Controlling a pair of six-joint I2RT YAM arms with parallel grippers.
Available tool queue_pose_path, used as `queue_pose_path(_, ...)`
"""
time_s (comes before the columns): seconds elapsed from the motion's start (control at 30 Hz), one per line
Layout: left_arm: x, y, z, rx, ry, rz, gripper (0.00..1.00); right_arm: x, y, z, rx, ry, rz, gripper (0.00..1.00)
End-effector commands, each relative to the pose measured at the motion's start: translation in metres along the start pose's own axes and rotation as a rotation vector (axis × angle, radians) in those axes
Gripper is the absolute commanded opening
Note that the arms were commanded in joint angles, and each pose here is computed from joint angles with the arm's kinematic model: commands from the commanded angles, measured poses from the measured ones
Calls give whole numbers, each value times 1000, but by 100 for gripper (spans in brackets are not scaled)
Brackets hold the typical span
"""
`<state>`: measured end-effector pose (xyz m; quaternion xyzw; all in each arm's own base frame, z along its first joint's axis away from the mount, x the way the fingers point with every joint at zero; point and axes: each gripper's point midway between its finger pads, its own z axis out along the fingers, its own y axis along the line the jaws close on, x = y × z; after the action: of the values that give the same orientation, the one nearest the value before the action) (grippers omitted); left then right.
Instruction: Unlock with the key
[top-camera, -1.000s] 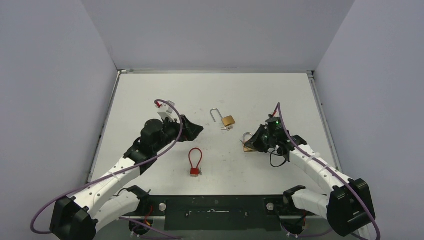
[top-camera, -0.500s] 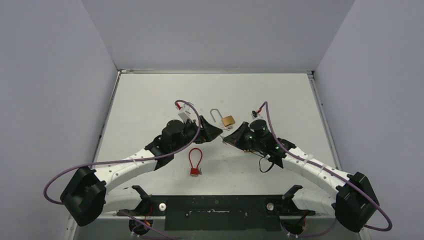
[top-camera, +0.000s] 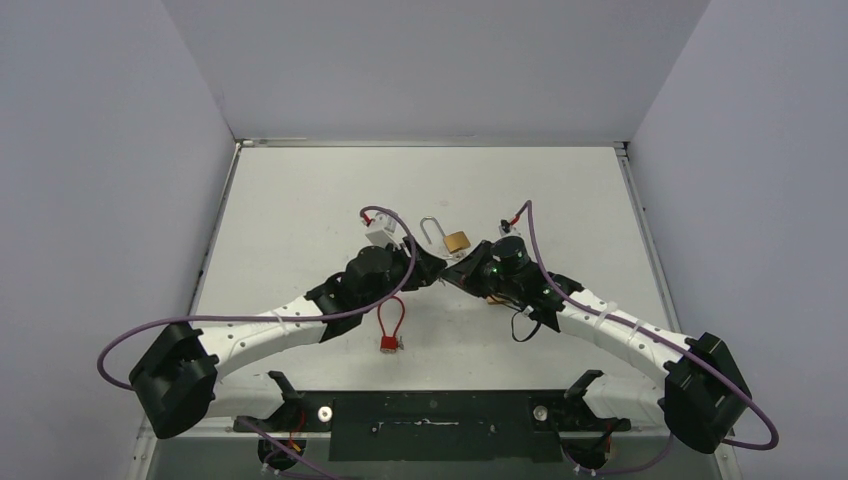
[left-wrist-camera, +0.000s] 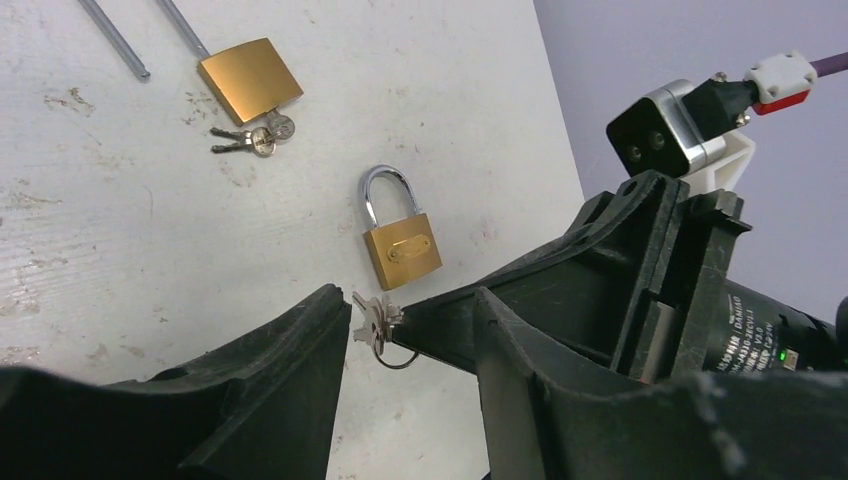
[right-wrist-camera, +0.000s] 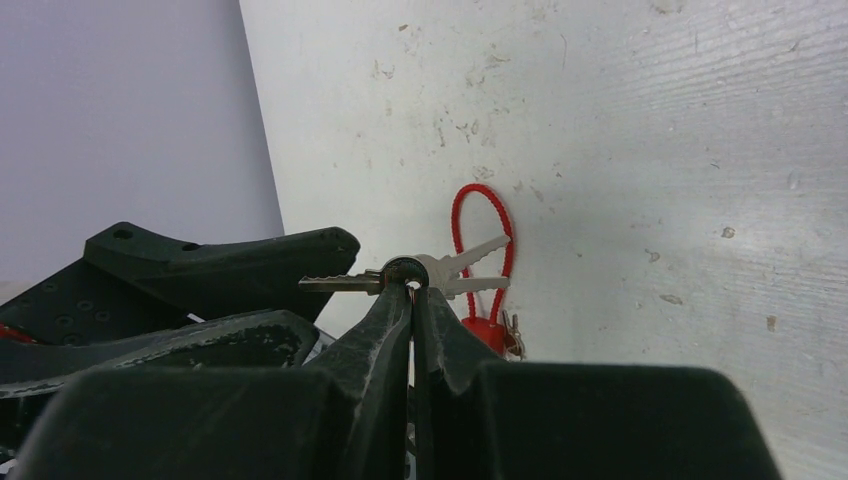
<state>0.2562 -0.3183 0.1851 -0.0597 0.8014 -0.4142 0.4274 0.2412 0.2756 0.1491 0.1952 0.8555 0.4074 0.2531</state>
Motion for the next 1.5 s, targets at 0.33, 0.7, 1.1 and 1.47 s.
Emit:
queue_pose_path(0.33, -27, -31, 3, 93, -62, 17, 0, -7, 40, -4, -152, -20, 6, 0)
queue_pose_path(0.7, -69, -84, -31, 317, -66, 262, 0, -27, 82, -55, -398, -152, -274, 80)
queue_pose_path(1.1, -75, -139, -95, 630, -4, 558, 0, -38, 142, -142, -752, -319, -628, 80)
queue_pose_path(1.47, -80, -181, -150, 859, 56, 579, 0, -9, 166, -182, -890, -213, -916, 68)
